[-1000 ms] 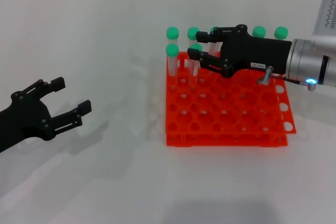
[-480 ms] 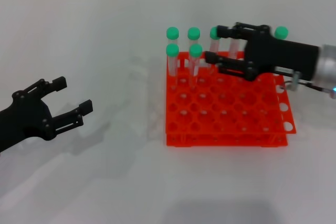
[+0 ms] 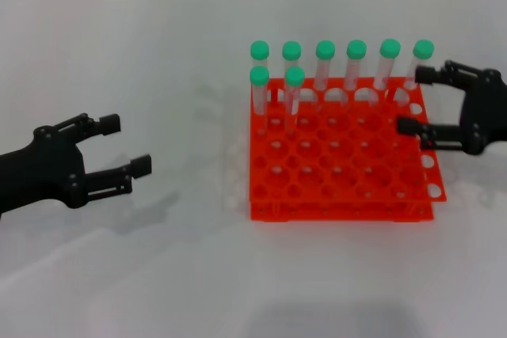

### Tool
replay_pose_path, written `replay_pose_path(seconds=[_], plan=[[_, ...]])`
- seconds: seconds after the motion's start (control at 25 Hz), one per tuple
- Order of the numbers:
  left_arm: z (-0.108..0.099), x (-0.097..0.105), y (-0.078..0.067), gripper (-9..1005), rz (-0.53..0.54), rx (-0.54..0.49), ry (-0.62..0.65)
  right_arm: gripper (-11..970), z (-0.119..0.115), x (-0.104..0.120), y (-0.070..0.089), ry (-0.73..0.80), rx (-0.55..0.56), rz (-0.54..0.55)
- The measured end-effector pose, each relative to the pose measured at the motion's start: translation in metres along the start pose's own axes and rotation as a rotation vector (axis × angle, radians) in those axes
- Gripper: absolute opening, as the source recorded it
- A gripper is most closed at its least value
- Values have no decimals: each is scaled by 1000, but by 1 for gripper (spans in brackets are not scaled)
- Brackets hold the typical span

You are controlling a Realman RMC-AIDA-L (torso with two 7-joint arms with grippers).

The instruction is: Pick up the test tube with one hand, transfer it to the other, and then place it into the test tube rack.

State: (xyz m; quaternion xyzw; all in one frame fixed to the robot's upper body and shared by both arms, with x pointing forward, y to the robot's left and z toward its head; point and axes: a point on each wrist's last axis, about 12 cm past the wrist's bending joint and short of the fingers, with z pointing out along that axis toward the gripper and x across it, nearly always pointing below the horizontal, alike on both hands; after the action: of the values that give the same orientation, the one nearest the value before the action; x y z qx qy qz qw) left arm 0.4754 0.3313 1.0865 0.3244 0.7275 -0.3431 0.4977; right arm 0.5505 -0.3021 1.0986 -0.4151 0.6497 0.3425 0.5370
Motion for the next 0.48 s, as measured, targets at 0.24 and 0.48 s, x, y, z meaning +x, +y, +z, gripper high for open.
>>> replay_pose_path(seconds=[0.24,0.48], plan=[[3,-20,12,874,8,144,66,884,-9,7,4,62,-56,8],[6,-37,20,869,13,229,114,885,-8,15,10,113,-91,23]])
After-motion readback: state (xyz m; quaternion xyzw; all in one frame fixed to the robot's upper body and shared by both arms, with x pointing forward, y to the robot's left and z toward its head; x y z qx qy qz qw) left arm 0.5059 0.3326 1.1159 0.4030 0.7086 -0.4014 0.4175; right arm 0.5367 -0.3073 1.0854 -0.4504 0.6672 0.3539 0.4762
